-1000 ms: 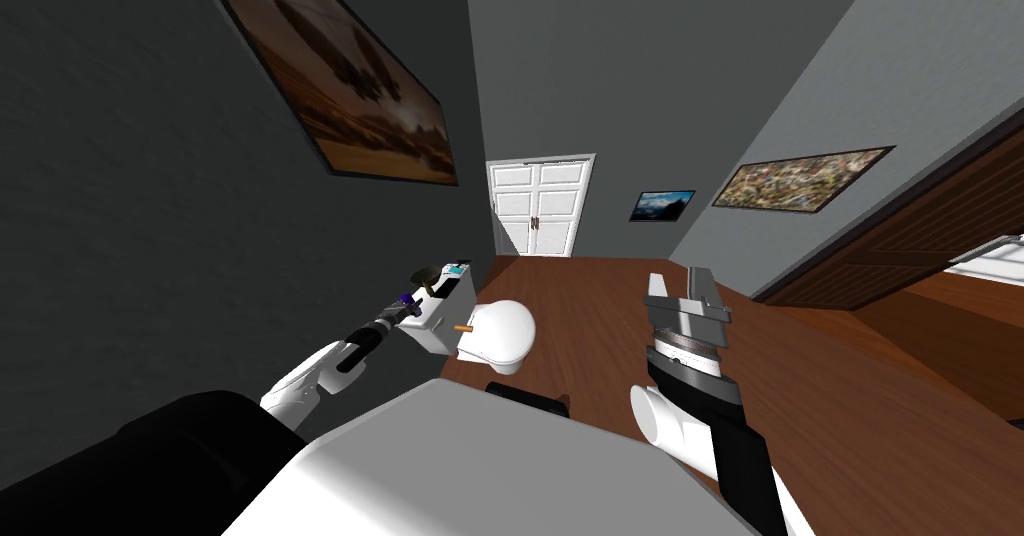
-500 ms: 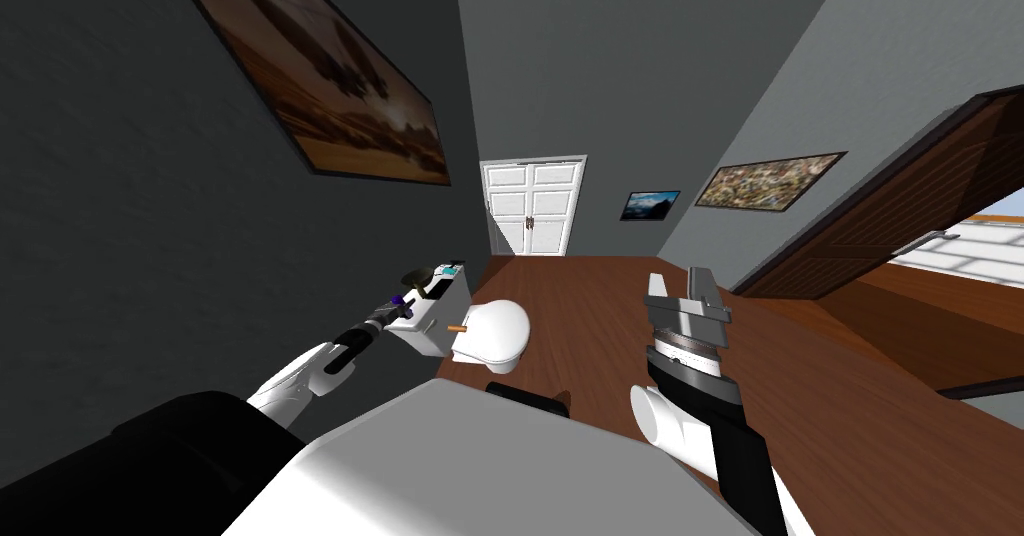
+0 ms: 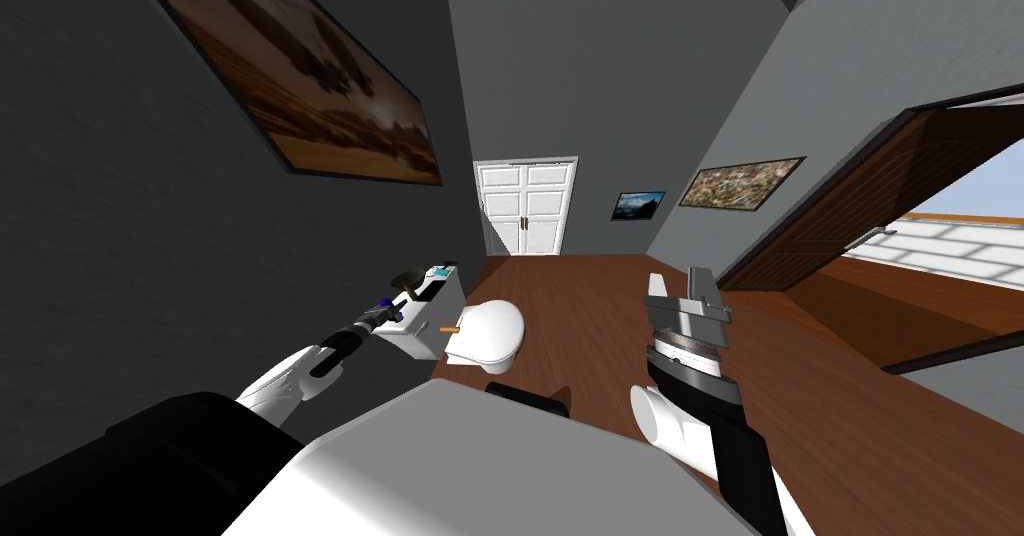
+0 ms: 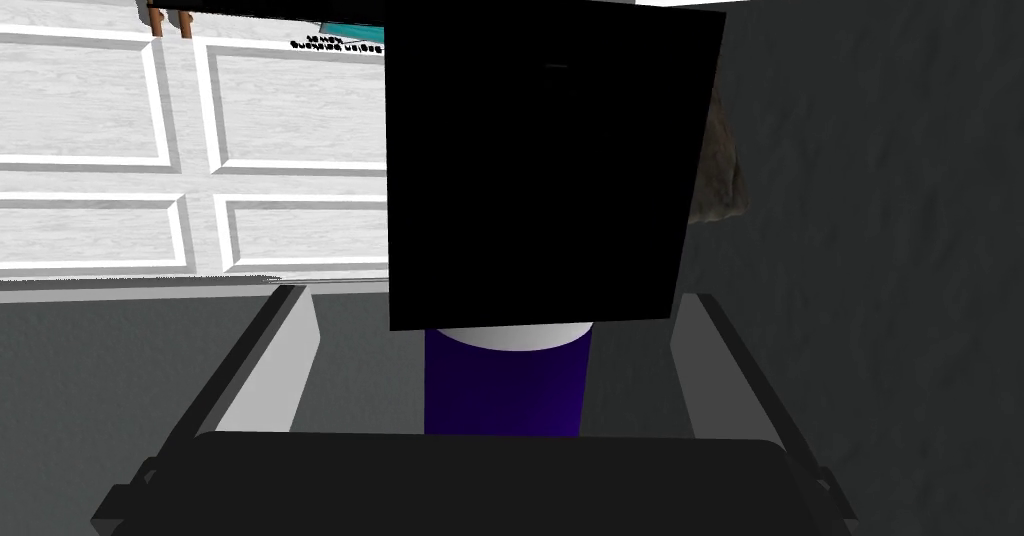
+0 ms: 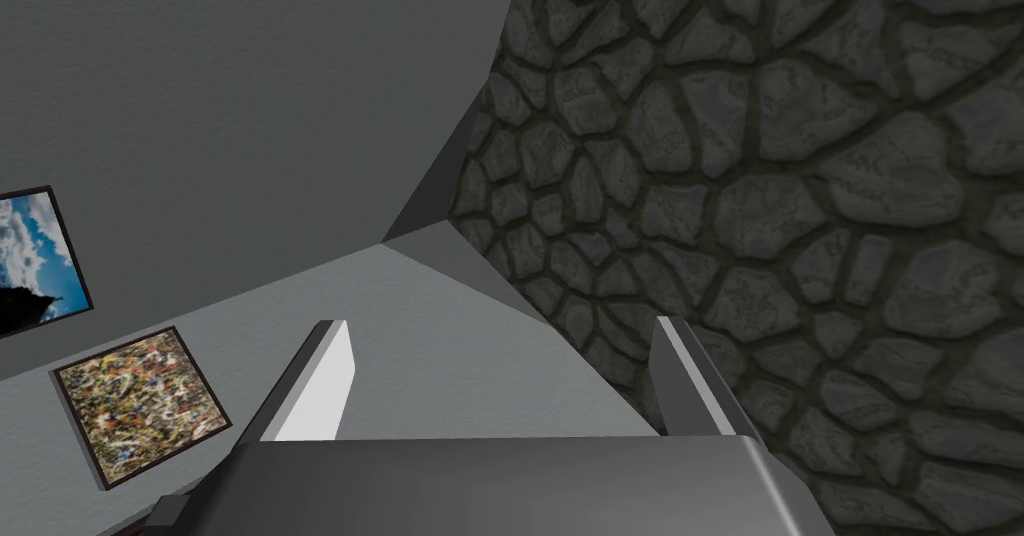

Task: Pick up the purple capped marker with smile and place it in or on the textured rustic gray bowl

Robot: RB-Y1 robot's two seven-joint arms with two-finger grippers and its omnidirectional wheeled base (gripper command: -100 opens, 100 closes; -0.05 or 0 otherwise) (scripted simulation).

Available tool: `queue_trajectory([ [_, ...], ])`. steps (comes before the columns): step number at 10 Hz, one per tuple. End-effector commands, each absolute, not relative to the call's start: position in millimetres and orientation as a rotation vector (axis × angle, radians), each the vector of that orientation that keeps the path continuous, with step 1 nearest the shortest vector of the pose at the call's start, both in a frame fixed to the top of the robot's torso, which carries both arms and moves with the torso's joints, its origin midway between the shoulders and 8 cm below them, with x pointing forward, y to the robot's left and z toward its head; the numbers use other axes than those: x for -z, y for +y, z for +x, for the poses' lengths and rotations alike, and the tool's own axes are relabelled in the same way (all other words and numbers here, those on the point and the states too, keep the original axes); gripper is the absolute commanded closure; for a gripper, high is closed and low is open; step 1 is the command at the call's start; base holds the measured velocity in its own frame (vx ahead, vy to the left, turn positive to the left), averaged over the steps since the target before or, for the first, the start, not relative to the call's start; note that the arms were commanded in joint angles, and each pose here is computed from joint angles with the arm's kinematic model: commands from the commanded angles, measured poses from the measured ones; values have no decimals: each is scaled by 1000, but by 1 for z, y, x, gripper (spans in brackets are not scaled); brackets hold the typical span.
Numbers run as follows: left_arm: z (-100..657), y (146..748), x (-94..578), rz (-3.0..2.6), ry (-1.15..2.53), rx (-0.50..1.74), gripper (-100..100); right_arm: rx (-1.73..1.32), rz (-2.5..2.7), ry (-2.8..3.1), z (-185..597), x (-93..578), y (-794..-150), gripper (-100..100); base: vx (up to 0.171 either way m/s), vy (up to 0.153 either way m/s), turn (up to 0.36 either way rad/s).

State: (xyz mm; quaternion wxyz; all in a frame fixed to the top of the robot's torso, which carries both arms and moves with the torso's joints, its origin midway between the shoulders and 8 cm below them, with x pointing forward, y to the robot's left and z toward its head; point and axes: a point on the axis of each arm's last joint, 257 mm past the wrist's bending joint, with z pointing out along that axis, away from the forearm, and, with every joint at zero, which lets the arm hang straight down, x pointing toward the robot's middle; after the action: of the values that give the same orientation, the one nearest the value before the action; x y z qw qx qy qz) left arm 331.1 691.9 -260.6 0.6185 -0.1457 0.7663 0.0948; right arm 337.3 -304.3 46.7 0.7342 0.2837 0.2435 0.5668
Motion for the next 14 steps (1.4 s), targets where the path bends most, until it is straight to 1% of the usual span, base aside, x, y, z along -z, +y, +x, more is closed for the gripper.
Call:
queue_trajectory([
  [1, 324, 698, 269, -356, 1773, -222, -100, -1246, 624, 535, 337, -47, -304, 0, -2, -24, 16],
  [2, 327, 704, 255, -350, 1745, -211, -100, -1246, 624, 535, 337, -47, -304, 0, -9, -47, -87],
  [4, 314, 712, 270, -386, 1768, -219, -100, -1246, 624, 535, 337, -47, -304, 0, -3, -35, -47],
  [6, 315, 710, 269, -383, 1767, -218, -100, -1246, 624, 535, 337, -47, -304, 0, 0, 0, 0],
  [7, 315, 710, 269, -384, 1767, -218, 100, -1246, 624, 535, 337, -47, -304, 0, 0, 0, 0],
  [11, 315, 710, 269, -383, 1767, -219, 100, -1246, 624, 535, 337, -47, -304, 0, 0, 0, 0],
  [12, 315, 710, 269, -383, 1767, -219, 0, -1246, 624, 535, 337, -47, -304, 0, 0, 0, 0],
  [13, 320, 700, 273, -367, 1780, -226, 100, -1246, 624, 535, 337, -47, -304, 0, 1, 50, 126],
  [14, 324, 698, 269, -356, 1773, -222, 100, -1246, 624, 535, 337, -47, -304, 0, 7, 56, 76],
])
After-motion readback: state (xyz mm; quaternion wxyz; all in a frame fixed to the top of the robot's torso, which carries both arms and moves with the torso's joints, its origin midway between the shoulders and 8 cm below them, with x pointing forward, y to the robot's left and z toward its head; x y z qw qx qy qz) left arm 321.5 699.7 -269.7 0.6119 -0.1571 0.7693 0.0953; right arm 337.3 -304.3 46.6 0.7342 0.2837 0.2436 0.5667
